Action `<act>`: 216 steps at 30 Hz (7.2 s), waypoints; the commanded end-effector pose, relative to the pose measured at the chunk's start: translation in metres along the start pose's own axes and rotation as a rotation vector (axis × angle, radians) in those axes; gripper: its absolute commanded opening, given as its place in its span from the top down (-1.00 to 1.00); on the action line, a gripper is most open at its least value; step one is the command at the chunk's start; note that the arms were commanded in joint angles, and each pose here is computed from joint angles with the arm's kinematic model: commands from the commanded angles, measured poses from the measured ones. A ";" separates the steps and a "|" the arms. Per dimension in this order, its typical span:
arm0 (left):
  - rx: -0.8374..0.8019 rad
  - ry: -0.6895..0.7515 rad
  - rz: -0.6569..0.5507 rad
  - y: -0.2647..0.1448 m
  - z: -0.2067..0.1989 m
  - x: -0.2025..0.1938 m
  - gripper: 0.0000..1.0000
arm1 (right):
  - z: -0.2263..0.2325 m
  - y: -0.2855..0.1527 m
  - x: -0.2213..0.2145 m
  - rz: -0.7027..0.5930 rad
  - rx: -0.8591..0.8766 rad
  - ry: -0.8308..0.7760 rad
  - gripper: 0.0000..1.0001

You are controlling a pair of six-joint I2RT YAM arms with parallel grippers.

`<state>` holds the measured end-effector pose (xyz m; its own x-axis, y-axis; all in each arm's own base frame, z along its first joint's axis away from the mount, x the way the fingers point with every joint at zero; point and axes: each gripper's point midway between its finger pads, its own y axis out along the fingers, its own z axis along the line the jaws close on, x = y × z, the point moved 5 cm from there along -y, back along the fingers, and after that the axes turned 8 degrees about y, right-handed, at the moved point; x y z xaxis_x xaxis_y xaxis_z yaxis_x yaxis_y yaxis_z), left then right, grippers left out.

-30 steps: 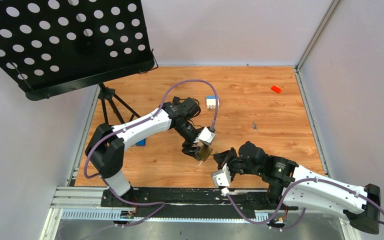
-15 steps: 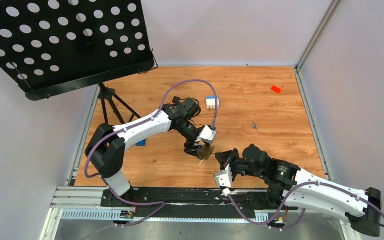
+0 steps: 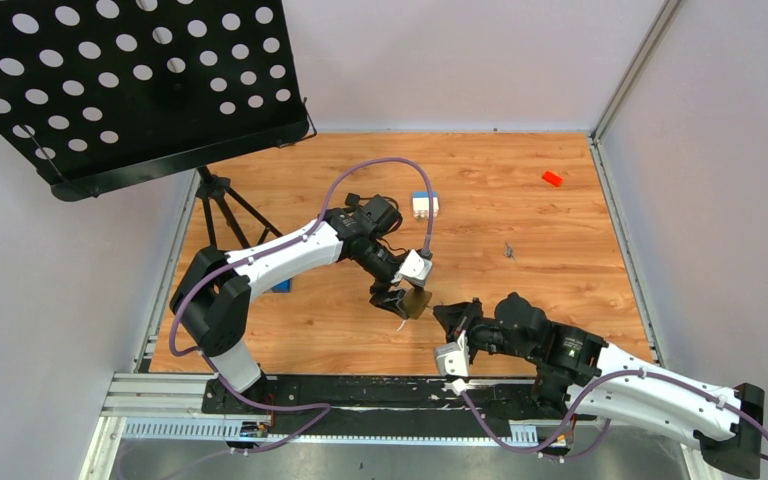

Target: Unlock with the key

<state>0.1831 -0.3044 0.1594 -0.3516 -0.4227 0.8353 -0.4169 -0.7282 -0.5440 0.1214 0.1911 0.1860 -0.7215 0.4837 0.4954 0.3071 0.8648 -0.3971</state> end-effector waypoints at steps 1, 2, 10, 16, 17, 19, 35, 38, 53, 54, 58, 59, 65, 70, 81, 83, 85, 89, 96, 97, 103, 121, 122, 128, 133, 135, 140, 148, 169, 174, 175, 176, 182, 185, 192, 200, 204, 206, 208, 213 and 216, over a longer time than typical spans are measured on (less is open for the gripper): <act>0.012 0.106 -0.141 -0.008 0.000 0.039 1.00 | -0.015 -0.004 0.009 -0.037 -0.073 0.017 1.00; 0.013 0.107 -0.139 -0.008 0.001 0.039 1.00 | -0.015 -0.004 0.009 -0.036 -0.074 0.017 1.00; 0.011 0.119 -0.109 -0.007 -0.001 0.031 1.00 | -0.019 -0.010 0.009 -0.022 -0.077 0.022 1.00; 0.010 0.124 -0.090 -0.005 -0.001 0.026 1.00 | -0.022 -0.014 0.014 -0.042 -0.072 0.040 1.00; 0.010 0.126 -0.089 -0.005 0.000 0.026 1.00 | -0.022 -0.015 0.014 -0.043 -0.071 0.040 1.00; 0.006 0.124 -0.085 -0.005 -0.001 0.024 1.00 | -0.024 -0.017 0.015 -0.042 -0.073 0.039 1.00; 0.004 0.129 -0.090 -0.005 0.001 0.027 1.00 | -0.009 -0.012 0.013 -0.046 0.015 0.048 1.00; 0.001 0.127 -0.090 -0.005 0.001 0.027 1.00 | -0.010 -0.010 0.014 -0.052 0.016 0.051 1.00; -0.004 0.126 -0.094 -0.005 0.000 0.028 1.00 | -0.014 -0.007 0.016 -0.065 -0.009 0.053 1.00; -0.004 0.124 -0.094 -0.005 0.000 0.027 1.00 | -0.015 -0.007 0.016 -0.067 -0.012 0.053 1.00; -0.006 0.124 -0.095 -0.005 -0.001 0.028 1.00 | -0.015 -0.006 0.016 -0.064 -0.011 0.053 1.00; -0.006 0.124 -0.095 -0.005 -0.001 0.028 1.00 | -0.015 -0.006 0.016 -0.066 -0.011 0.053 1.00; -0.009 0.123 -0.099 -0.005 -0.001 0.029 1.00 | -0.015 -0.005 0.016 -0.064 -0.013 0.053 1.00; -0.008 0.125 -0.102 -0.006 0.000 0.030 1.00 | -0.014 -0.003 0.015 -0.062 -0.009 0.050 1.00; -0.007 0.130 -0.101 -0.007 0.000 0.030 1.00 | -0.010 -0.002 0.015 -0.063 0.018 0.053 1.00; -0.007 0.130 -0.100 -0.006 -0.001 0.030 1.00 | -0.010 -0.002 0.016 -0.068 0.019 0.055 1.00; -0.006 0.131 -0.100 -0.007 0.000 0.030 1.00 | -0.010 -0.002 0.016 -0.073 0.022 0.055 1.00; -0.008 0.128 -0.099 -0.006 -0.001 0.030 1.00 | -0.009 -0.002 0.016 -0.073 0.027 0.056 1.00; -0.009 0.129 -0.102 -0.007 -0.001 0.031 1.00 | -0.009 0.000 0.014 -0.061 0.026 0.055 1.00; -0.007 0.129 -0.103 -0.007 -0.001 0.031 1.00 | -0.010 0.000 0.014 -0.058 0.023 0.055 1.00; -0.008 0.132 -0.103 -0.007 -0.001 0.032 1.00 | -0.010 0.002 0.013 -0.052 0.020 0.055 1.00; -0.028 0.136 -0.122 -0.007 -0.004 0.034 1.00 | -0.010 0.009 0.003 -0.003 -0.007 0.021 1.00; -0.030 0.138 -0.123 -0.007 -0.004 0.034 1.00 | -0.011 0.009 0.002 -0.001 -0.010 0.015 1.00; -0.041 0.137 -0.126 -0.007 -0.006 0.034 1.00 | -0.012 0.009 -0.001 0.020 -0.025 -0.017 1.00; -0.037 0.140 -0.127 -0.008 -0.005 0.036 1.00 | -0.011 0.010 0.001 0.007 -0.015 -0.018 1.00; -0.027 0.130 -0.127 -0.008 -0.004 0.036 1.00 | -0.011 0.010 0.001 0.008 -0.013 -0.017 1.00; 0.017 0.095 -0.117 -0.007 0.004 0.036 1.00 | -0.011 0.013 0.003 0.030 -0.003 -0.014 1.00; 0.054 0.077 -0.131 -0.007 0.010 0.039 1.00 | -0.007 0.022 0.004 0.061 0.015 -0.027 1.00; -0.070 0.128 -0.179 -0.006 -0.009 0.041 1.00 | -0.002 0.014 0.002 -0.016 -0.063 -0.077 1.00; -0.030 0.103 -0.168 -0.006 -0.002 0.043 1.00 | -0.004 0.018 0.001 0.004 -0.056 -0.048 1.00; -0.016 0.103 -0.167 -0.007 0.001 0.044 1.00 | -0.004 0.019 0.001 0.011 -0.049 -0.038 1.00; -0.004 0.100 -0.167 -0.007 0.002 0.044 1.00 | -0.004 0.020 0.001 0.015 -0.041 -0.028 1.00; 0.043 0.111 -0.175 -0.007 0.007 0.045 1.00 | -0.006 0.023 0.008 -0.038 -0.064 0.024 1.00; 0.042 0.122 -0.183 -0.007 0.006 0.046 1.00 | -0.006 0.024 0.008 -0.036 -0.065 0.035 1.00; 0.009 0.131 -0.190 -0.006 0.000 0.045 1.00 | -0.001 0.026 0.003 -0.030 -0.061 -0.015 1.00; -0.004 0.146 -0.174 -0.007 -0.006 0.042 1.00 | -0.002 0.013 0.003 -0.034 -0.051 -0.055 1.00; -0.025 0.144 -0.174 -0.008 -0.009 0.042 1.00 | 0.001 0.011 -0.002 -0.020 -0.045 -0.054 1.00; -0.037 0.147 -0.172 -0.008 -0.010 0.042 1.00 | 0.003 0.011 -0.005 -0.006 -0.038 -0.053 1.00; -0.043 0.149 -0.165 -0.009 -0.011 0.041 1.00 | 0.004 0.011 -0.008 0.004 -0.033 -0.053 1.00; -0.047 0.153 -0.166 -0.009 -0.013 0.041 1.00 | 0.007 0.011 -0.014 0.025 -0.025 -0.052 1.00; -0.049 0.153 -0.166 -0.010 -0.014 0.042 1.00 | 0.009 0.012 -0.018 0.044 -0.021 -0.055 1.00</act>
<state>0.1808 -0.2942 0.1518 -0.3957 -0.4028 0.8253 -0.4283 -0.7140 -0.5539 0.1223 0.1991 0.1713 -0.7537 0.4518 0.4774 0.2848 0.8791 -0.3823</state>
